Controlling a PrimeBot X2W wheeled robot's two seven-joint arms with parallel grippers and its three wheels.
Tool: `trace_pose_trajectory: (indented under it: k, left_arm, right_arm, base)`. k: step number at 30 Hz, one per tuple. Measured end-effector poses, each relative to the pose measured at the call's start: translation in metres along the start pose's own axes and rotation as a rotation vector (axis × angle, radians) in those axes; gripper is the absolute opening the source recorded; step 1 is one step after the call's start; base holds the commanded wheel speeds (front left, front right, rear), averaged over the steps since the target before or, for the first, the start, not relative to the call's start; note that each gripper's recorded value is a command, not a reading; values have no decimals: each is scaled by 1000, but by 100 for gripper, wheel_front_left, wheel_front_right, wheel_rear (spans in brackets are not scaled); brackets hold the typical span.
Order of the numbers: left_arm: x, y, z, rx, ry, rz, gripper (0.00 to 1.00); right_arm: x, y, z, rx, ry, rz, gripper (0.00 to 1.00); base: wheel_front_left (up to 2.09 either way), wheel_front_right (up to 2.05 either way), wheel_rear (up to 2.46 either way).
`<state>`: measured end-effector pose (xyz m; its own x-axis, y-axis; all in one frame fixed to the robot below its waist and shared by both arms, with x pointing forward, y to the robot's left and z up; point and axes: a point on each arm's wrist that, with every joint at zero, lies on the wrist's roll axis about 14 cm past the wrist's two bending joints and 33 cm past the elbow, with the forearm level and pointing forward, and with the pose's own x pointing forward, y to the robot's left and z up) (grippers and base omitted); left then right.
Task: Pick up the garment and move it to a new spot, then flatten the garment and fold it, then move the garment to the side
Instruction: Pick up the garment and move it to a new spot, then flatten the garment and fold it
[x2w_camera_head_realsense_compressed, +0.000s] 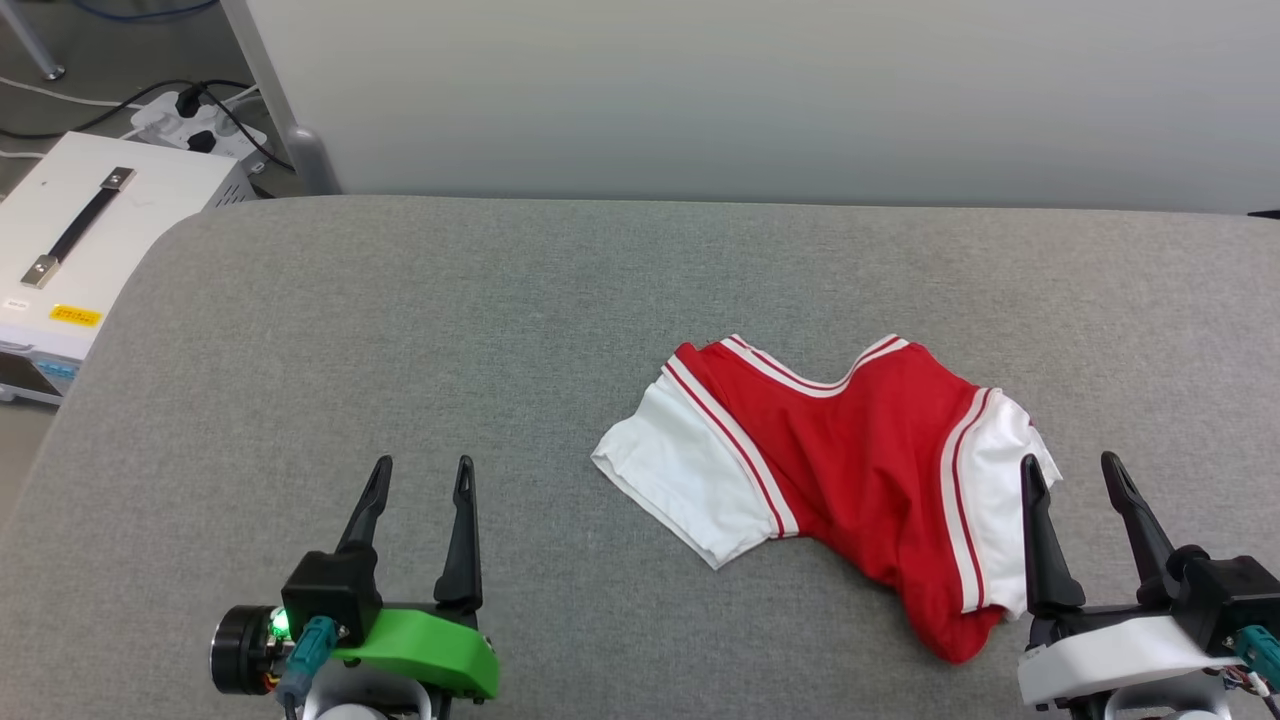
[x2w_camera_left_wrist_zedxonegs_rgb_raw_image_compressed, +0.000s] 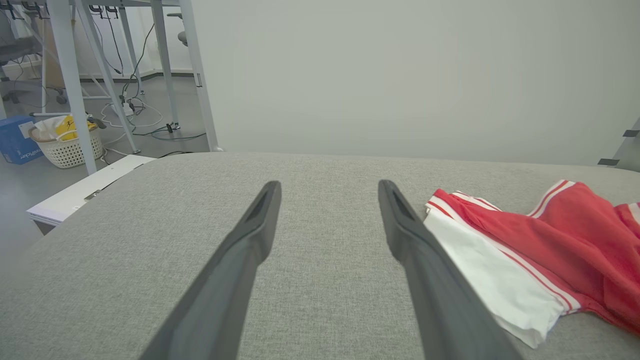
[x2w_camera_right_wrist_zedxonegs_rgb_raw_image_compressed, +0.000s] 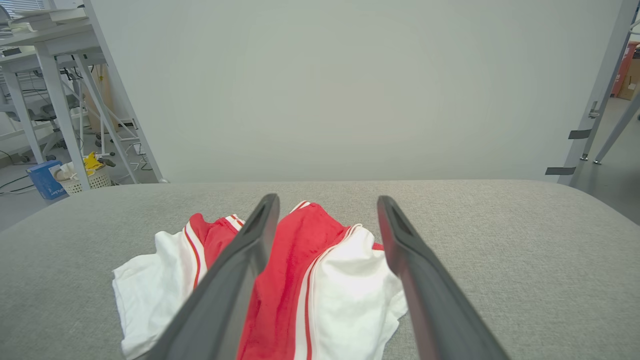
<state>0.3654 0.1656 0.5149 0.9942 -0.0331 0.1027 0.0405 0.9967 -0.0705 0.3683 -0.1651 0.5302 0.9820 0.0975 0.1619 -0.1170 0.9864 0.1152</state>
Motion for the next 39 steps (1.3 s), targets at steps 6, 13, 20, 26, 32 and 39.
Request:
trace_pose_trajectory:
  k: [6,13,20,26,32,39]
  left_arm:
    - [-4,5,3,-2,-10,13,100]
    - [-6,6,5,6,-15,12,100]
    - [-8,8,4,12,-13,14,100]
    - [-7,7,3,12,-10,13,100]
    - [-5,5,-2,10,5,7,100]
    - [0,2,-12,6,34,-2,100]
  right_arm:
    - [-2,2,-2,9,7,3,100]
    - [-4,3,-5,12,16,6,100]
    - [-6,3,-4,14,15,5,100]
    - [-5,-4,-1,7,4,-15,100]
    - [21,-19,38,-30,-121,-45,100]
    - [62,-43,77,-134,-210,7,100]
  base:
    - [0,0,0]
    - [0,0,0]
    - [0,0,0]
    - [0,0,0]
    - [0,0,0]
    - [0,0,0]
